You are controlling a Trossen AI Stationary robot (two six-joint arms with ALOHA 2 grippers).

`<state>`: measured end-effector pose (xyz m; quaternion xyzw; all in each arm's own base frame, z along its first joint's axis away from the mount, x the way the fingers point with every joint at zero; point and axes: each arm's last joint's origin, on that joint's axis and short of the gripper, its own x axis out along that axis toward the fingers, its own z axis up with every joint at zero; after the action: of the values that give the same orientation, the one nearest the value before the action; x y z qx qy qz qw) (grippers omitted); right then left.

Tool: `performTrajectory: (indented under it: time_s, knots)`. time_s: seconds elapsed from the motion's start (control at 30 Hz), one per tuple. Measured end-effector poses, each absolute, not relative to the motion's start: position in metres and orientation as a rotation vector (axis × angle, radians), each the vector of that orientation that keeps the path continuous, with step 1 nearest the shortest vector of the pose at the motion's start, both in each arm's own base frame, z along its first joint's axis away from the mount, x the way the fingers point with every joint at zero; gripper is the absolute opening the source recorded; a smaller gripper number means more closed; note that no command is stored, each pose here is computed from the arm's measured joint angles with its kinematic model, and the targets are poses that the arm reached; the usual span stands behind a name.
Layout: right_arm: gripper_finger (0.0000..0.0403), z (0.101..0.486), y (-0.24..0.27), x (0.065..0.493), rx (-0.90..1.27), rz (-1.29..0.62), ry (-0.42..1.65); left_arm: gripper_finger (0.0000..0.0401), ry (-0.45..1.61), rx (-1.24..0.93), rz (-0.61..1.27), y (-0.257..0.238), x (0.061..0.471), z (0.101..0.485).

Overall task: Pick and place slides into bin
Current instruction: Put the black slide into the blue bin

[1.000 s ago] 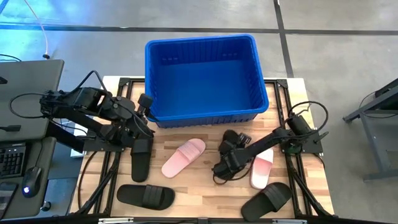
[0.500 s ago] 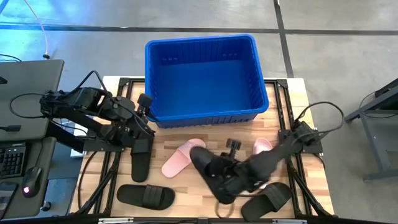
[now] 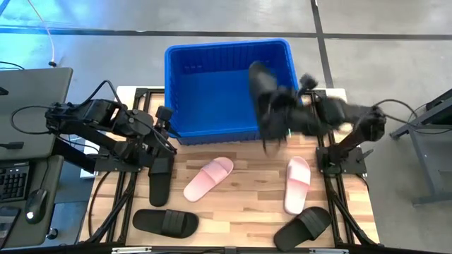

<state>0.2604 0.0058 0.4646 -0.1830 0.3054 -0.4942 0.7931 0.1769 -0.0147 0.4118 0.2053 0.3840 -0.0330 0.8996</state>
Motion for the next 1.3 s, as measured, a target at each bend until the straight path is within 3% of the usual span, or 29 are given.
performTrajectory:
  time_s: [0.1,0.33,0.5,0.63,0.93,1.3]
  knots:
    - [0.0001,0.439,-0.042,0.27,-0.367,-1.158,0.753,0.0193,0.799,0.432,-0.065,-0.015,0.178,0.411]
    - [0.0,0.343,-0.135,0.307,-0.44,-1.065,0.868,0.0193,0.827,0.443,-0.059,-0.015,0.186,0.407]
    - [0.0,0.284,-0.178,0.301,-0.479,-1.111,0.945,0.0193,0.873,0.448,-0.069,-0.016,0.194,0.401]
    - [0.0,0.256,-0.201,0.289,-0.421,-1.118,0.958,0.0193,0.936,0.457,-0.073,-0.017,0.201,0.393]
    - [0.0016,0.209,-0.24,0.266,-0.194,-0.908,0.983,0.0193,0.989,0.469,-0.073,-0.019,0.219,0.382]
    - [0.0114,0.166,-0.259,0.266,-0.12,-0.858,1.072,0.0193,0.984,0.467,-0.073,-0.019,0.222,0.381]
